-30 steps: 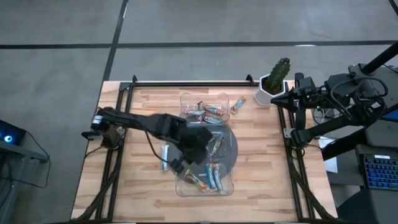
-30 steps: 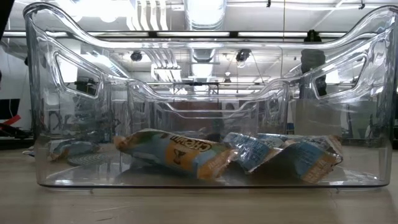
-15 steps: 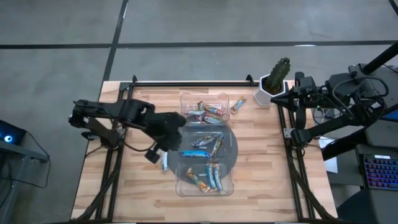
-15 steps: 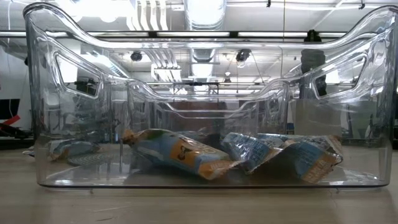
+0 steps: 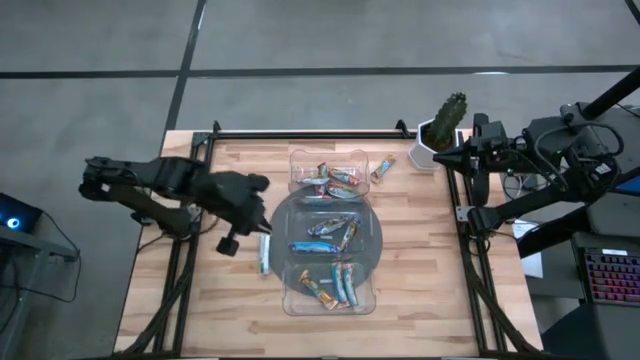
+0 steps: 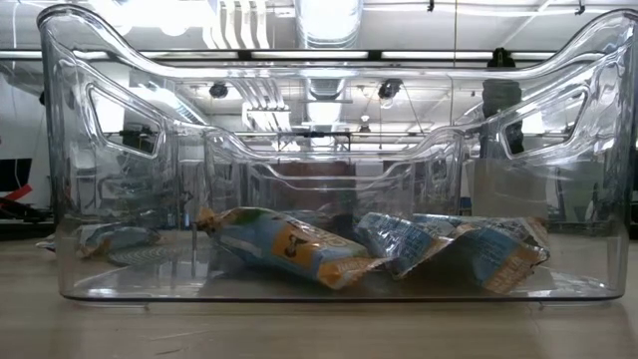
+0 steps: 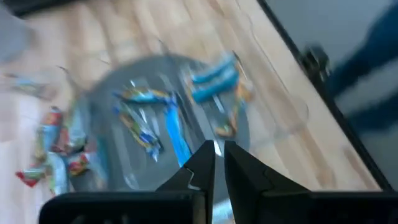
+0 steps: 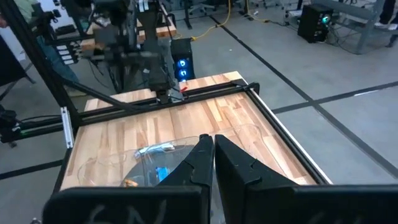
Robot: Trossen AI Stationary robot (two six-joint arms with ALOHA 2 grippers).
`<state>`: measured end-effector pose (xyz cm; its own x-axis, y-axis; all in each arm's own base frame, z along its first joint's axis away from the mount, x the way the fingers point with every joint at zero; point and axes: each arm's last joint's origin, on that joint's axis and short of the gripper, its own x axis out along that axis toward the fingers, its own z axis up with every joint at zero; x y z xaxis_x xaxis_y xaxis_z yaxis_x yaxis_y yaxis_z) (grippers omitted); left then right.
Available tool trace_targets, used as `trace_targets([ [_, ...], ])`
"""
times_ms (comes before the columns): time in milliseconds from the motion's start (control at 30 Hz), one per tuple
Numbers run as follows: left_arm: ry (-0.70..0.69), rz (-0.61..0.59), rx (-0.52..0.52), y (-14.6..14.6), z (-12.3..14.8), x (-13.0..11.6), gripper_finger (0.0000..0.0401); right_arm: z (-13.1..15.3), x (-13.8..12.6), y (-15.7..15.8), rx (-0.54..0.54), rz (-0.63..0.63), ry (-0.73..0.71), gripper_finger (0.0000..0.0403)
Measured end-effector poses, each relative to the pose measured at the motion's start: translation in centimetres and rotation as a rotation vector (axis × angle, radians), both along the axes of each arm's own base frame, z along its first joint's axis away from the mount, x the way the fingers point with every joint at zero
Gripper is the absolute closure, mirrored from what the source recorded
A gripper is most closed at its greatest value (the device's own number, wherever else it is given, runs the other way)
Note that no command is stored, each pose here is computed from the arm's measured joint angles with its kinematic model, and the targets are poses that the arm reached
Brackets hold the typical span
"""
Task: Pick and place Granola Bars by type
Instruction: Put the yellow granola bar into the bottom transparent bin
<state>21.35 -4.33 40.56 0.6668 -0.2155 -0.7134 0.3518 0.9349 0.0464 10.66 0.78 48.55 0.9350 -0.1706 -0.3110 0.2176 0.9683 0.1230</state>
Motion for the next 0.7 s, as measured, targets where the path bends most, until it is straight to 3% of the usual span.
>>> trace_targets([
  [233, -0.222, 0.271, 0.006, 1.6, -0.4, -4.0, 0.0383, -0.4, 1.0, 0.0, -0.036, -0.069, 0.045, 0.0394],
  [367, -0.346, 0.418, -0.018, 2.3, -0.5, -6.0, 0.0383, -0.5, 1.0, -0.5, -0.015, -0.252, 0.030, 0.0394],
  [433, -0.399, 0.440, -0.040, 2.5, -0.5, -6.8, 0.0383, -0.5, 1.0, -0.6, -0.007, -0.322, 0.013, 0.0394],
  [700, -0.512, 0.450, -0.061, 2.8, -0.1, -8.0, 0.0383, -0.6, 1.5, -0.8, 0.038, -0.361, 0.002, 0.0394],
])
